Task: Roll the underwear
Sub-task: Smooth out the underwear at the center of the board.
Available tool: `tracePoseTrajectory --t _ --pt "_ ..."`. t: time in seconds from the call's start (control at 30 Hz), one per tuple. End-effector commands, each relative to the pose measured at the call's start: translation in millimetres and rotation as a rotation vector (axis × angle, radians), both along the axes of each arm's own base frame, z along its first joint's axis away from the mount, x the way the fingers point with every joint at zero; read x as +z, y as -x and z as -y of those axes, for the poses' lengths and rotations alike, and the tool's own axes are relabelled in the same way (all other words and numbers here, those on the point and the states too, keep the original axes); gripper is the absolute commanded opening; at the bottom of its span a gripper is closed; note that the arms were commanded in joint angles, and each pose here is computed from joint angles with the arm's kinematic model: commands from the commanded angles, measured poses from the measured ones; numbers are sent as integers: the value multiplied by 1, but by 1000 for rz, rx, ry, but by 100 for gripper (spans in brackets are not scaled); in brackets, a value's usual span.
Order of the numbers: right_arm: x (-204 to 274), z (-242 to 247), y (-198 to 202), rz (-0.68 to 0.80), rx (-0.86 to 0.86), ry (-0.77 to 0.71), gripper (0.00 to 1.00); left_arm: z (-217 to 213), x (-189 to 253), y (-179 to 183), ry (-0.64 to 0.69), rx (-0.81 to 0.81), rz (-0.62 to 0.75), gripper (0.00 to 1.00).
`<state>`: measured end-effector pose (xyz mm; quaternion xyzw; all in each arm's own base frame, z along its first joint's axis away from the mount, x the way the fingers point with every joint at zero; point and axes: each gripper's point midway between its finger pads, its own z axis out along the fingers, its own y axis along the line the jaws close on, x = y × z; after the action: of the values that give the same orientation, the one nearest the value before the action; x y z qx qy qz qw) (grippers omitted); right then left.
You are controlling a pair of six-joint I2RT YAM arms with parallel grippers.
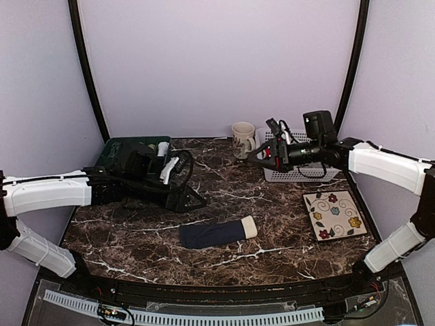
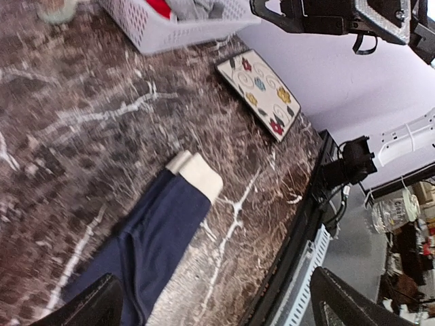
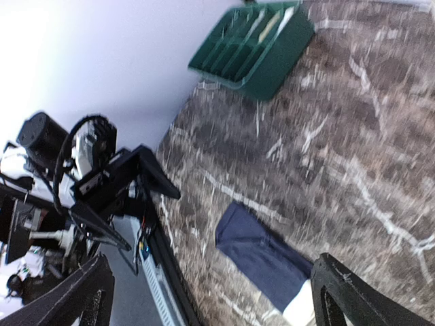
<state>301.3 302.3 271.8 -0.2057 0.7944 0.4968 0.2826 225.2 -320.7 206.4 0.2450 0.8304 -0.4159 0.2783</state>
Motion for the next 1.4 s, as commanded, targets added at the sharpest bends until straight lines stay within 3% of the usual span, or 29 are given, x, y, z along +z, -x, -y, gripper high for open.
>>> tracePoseTrajectory --t 0.0,0.23,0.53,0.67,0.77,0.9,1.17,1.37 --pt "-35 -25 59 -229 248 -107 100 33 -23 25 83 -76 -173 96" --pt "-94 -53 99 -406 356 -55 100 66 -63 44 130 -180 -324 93" --pt "-175 -64 82 -593 325 13 98 87 -110 32 123 -174 -432 92" --pt "-216 -44 71 -686 244 92 96 74 -145 26 73 -108 -487 91" --pt "-238 -31 61 -670 182 172 94 52 -165 18 33 -36 -520 89" --pt "-225 -34 64 -662 181 162 94 36 -167 16 -8 -37 -498 89" --pt "-160 -45 51 -539 190 104 88 37 -117 18 -18 -143 -363 90" --pt "-120 -49 30 -421 191 114 87 11 -89 12 -57 -84 -279 90"
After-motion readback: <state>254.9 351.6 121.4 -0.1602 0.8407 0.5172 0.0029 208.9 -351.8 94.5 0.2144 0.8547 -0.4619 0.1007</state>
